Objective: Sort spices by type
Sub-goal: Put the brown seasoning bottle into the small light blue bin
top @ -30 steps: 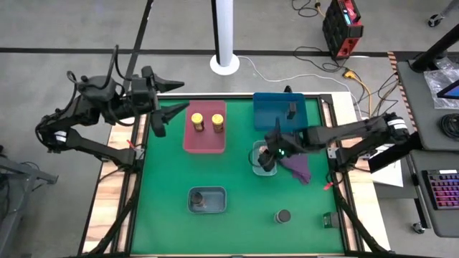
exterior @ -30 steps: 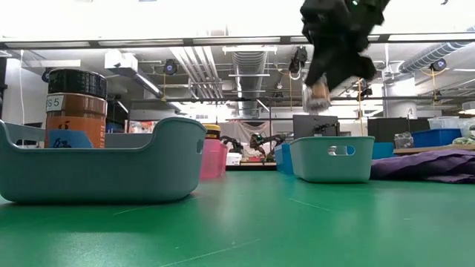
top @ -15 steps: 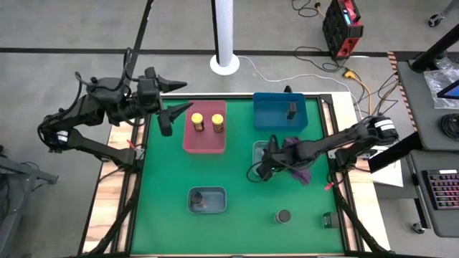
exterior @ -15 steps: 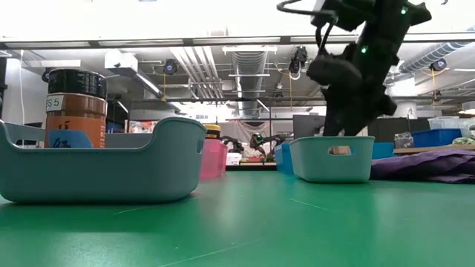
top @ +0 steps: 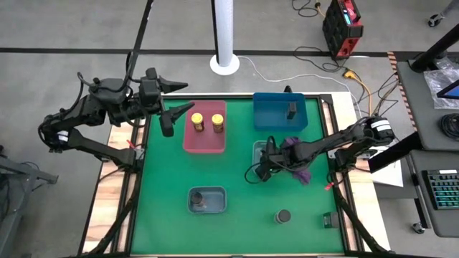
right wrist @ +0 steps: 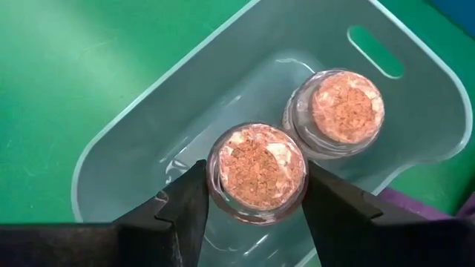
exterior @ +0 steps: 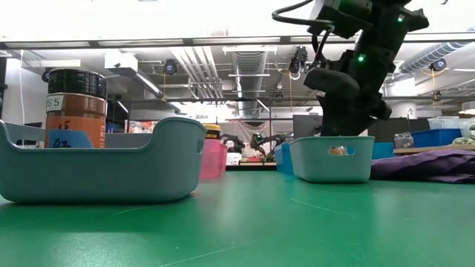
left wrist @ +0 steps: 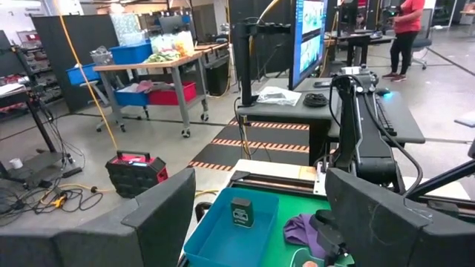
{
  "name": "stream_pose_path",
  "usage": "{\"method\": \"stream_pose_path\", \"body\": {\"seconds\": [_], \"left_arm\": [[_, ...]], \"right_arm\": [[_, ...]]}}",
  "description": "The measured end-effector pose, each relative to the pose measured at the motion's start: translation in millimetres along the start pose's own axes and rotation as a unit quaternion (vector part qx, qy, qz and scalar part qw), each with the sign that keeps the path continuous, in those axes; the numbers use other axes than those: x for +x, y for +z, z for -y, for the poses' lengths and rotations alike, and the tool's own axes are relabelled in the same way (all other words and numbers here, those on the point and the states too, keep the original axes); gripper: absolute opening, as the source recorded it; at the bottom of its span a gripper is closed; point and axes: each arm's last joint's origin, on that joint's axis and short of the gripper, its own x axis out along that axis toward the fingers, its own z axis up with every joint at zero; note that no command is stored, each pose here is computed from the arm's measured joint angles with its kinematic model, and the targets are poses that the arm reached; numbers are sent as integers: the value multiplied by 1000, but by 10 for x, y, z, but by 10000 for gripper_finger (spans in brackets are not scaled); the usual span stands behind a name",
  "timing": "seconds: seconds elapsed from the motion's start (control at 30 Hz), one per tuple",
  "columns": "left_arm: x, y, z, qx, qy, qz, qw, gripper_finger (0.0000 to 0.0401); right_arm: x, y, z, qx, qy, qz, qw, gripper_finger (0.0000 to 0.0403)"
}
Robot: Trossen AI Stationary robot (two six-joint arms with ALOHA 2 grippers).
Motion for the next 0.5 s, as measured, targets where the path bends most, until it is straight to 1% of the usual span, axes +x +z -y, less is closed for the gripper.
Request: {"method": "stream_pose_path", "body": {"seconds": [0.2, 0.5], "left_arm": [[8, -3, 3, 1, 0, -1, 1000, 283], [11, -4, 4, 1, 0, -1, 1000, 283]], "right_arm": [[0, -3, -3, -10, 4, -4, 1000, 198], [-3, -5, -5, -8, 9, -10, 1000, 241]]}}
